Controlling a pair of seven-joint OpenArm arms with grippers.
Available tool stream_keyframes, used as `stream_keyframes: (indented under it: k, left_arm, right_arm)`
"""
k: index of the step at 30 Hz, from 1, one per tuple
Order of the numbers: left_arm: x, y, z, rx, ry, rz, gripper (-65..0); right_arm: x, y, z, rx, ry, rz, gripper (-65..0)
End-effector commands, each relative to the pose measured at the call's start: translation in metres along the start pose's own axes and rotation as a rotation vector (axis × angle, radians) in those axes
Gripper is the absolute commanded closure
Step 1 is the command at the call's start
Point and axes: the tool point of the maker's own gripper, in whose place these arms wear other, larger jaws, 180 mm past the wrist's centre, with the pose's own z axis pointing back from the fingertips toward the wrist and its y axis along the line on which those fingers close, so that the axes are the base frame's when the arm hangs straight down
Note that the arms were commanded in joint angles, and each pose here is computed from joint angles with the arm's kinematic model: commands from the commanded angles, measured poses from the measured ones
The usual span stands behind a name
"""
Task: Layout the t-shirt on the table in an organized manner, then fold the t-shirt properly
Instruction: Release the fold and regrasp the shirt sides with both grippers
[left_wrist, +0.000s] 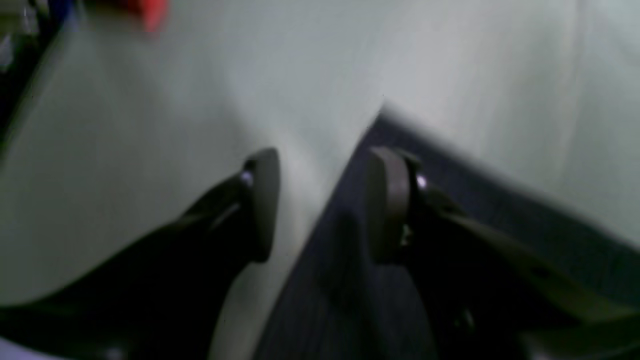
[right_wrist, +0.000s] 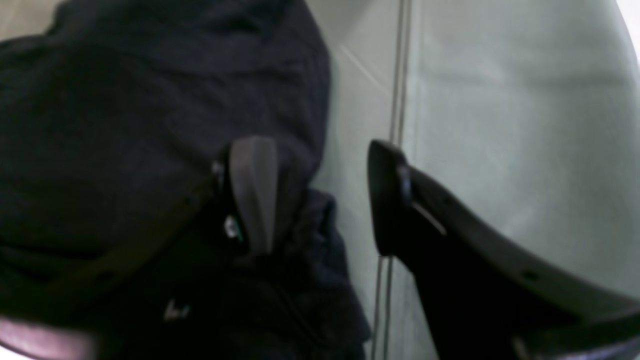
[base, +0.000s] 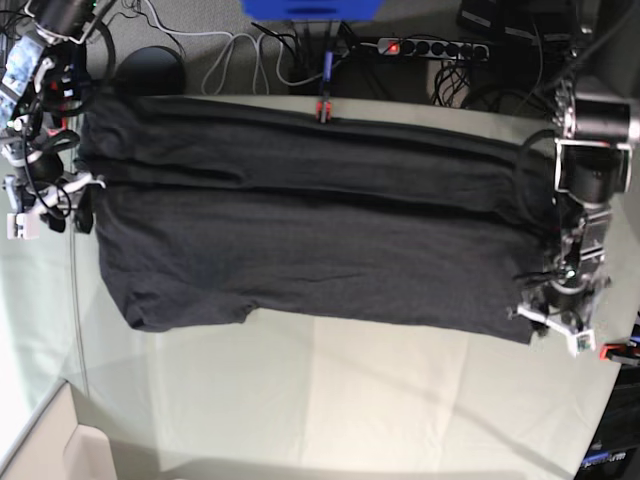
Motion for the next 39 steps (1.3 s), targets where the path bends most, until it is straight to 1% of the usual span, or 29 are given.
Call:
stream_keyframes:
  k: [1, 4, 8, 10, 15, 19, 21, 24, 26, 30, 32, 34, 39]
  left_arm:
    - [0.018, -0.004, -0.003, -0.009, -0.052, -0.012, -27.2]
    - [0.019, -0.011, -0.005, -0.02, -0.074, -0.038, -27.2]
    - [0.01, -0.01, -0.008, -0.006, -0.043, -0.03, -27.2]
    - [-0.001, -0.012, -0.008, -0.002, -0.021, -0.028, -27.2]
    - [-0.015, -0.007, -0.005, 0.008, -0.007, -0.04, -27.2]
    - [-0.017, -0.004, -0.004, 0.013, -0.004, -0.037, -27.2]
    - [-0.017, -0.003, -0.004, 0.015, -0.005, -0.035, -27.2]
    - [-0.017, -0.002, -0.004, 0.017, -0.005, -0.034, -27.2]
    - [-0.017, -0.002, -0.004, 0.017, -0.005, -0.034, -27.2]
    - [-0.016, -0.002, -0.004, 0.017, -0.002, -0.033, -27.2]
    - [-0.017, -0.003, -0.004, 0.016, 0.0, -0.033, -27.2]
    - [-0.018, -0.004, -0.004, 0.014, 0.002, -0.034, -27.2]
    - [-0.02, -0.002, -0.004, 0.018, 0.007, -0.035, -27.2]
  right_arm:
    - [0.019, -0.003, 0.001, -0.001, -0.06, 0.01, -30.2]
    - [0.019, -0.004, 0.001, -0.001, -0.061, 0.012, -30.2]
    - [0.018, -0.003, 0.001, -0.001, -0.059, 0.01, -30.2]
    - [0.018, -0.003, 0.001, -0.001, -0.059, 0.01, -30.2]
    - [0.017, -0.001, 0.0, 0.006, -0.055, 0.012, -30.2]
    - [0.006, 0.018, -0.011, 0.071, -0.01, 0.035, -30.2]
    - [0.007, 0.03, -0.022, 0.109, -0.001, 0.041, -30.2]
    - [0.007, 0.034, -0.033, 0.124, 0.007, 0.021, -30.2]
    - [0.016, 0.035, -0.041, 0.129, -0.008, 0.005, -30.2]
    - [0.027, 0.025, -0.056, 0.126, -0.009, -0.011, -30.2]
    - [0.03, 0.024, -0.067, 0.133, -0.004, -0.047, -30.2]
    - [0.032, 0.013, -0.076, 0.126, 0.013, -0.064, -30.2]
    - [0.035, -0.004, -0.096, 0.124, 0.051, -0.136, -30.2]
